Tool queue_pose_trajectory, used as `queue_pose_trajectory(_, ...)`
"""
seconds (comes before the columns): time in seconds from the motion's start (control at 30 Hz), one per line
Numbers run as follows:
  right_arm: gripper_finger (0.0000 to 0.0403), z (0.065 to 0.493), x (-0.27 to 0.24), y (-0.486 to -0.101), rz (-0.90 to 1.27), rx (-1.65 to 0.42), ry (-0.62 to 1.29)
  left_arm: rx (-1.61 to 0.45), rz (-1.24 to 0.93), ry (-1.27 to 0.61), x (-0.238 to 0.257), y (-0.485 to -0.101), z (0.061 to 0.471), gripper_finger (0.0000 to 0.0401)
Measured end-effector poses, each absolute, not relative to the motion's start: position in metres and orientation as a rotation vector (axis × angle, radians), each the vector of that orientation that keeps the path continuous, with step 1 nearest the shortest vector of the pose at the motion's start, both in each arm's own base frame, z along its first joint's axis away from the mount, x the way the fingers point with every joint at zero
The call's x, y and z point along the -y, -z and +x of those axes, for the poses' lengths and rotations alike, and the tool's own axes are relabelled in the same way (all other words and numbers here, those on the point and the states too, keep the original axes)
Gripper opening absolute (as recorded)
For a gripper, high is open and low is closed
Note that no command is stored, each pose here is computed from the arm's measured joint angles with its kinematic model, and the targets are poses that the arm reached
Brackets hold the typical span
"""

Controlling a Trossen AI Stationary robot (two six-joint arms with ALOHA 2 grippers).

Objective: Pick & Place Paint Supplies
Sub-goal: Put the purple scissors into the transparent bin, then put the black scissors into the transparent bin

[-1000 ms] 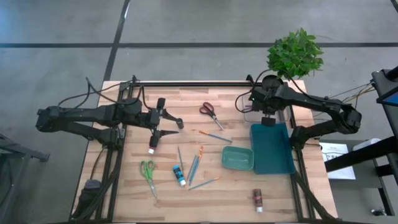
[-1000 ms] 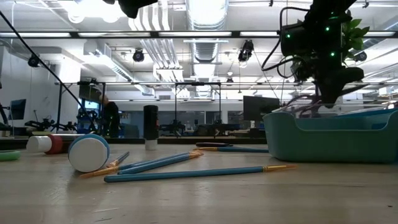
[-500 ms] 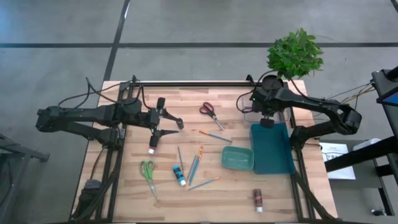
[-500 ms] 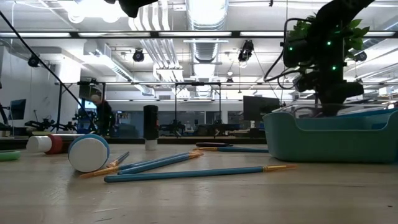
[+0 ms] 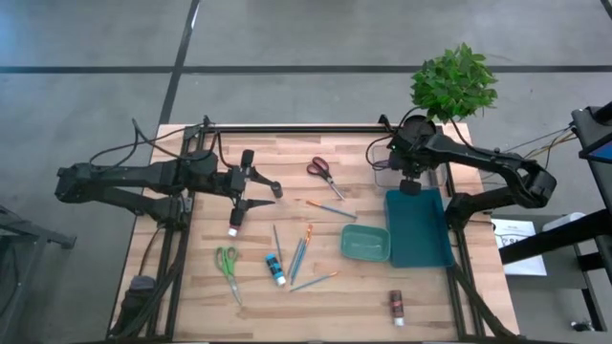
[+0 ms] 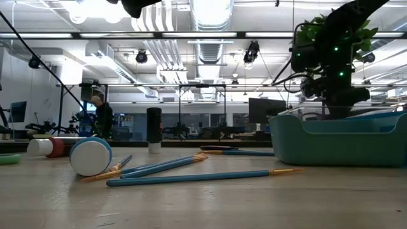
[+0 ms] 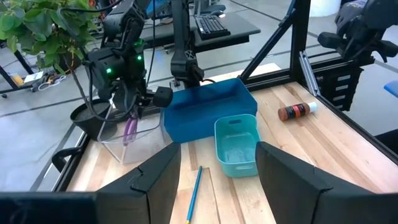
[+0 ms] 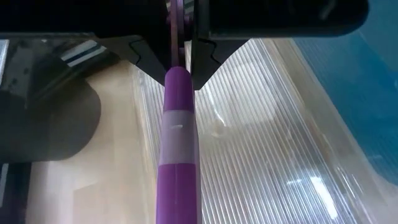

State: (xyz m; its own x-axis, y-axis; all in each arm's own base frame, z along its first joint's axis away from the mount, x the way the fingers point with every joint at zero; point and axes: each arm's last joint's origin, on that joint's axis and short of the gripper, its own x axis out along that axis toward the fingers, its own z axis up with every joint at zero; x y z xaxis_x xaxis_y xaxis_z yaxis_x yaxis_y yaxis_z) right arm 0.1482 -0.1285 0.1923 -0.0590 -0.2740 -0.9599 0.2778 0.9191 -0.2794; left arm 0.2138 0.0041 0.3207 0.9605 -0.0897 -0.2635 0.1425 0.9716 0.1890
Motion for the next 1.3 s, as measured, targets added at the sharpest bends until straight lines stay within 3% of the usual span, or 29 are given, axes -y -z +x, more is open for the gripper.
queue_pose_trajectory(0.17, 0.0035, 0.147, 0.128, -0.19, -0.003, -1.574, 0.451, -0.26, 0.21, 0.119, -0.004, -0.32, 0.214, 0.0214)
queue_pose_trajectory(0.43, 0.0119, 0.15, 0.131, -0.19, -0.023, -1.538, 0.472, -0.259, 0.213, 0.12, -0.004, -0.32, 0.214, 0.0214)
queue_pose_trajectory(0.63, 0.0156, 0.15, 0.132, -0.192, -0.04, -1.543, 0.496, -0.259, 0.212, 0.12, -0.004, -0.32, 0.214, 0.0214)
queue_pose_trajectory(1.07, 0.0163, 0.15, 0.133, -0.226, -0.039, -1.424, 0.617, -0.262, 0.212, 0.12, -0.004, -0.316, 0.214, 0.0214)
queue_pose_trajectory(1.3, 0.0164, 0.146, 0.123, -0.262, 0.022, -1.208, 0.622, -0.265, 0.211, 0.12, -0.004, -0.309, 0.214, 0.0214)
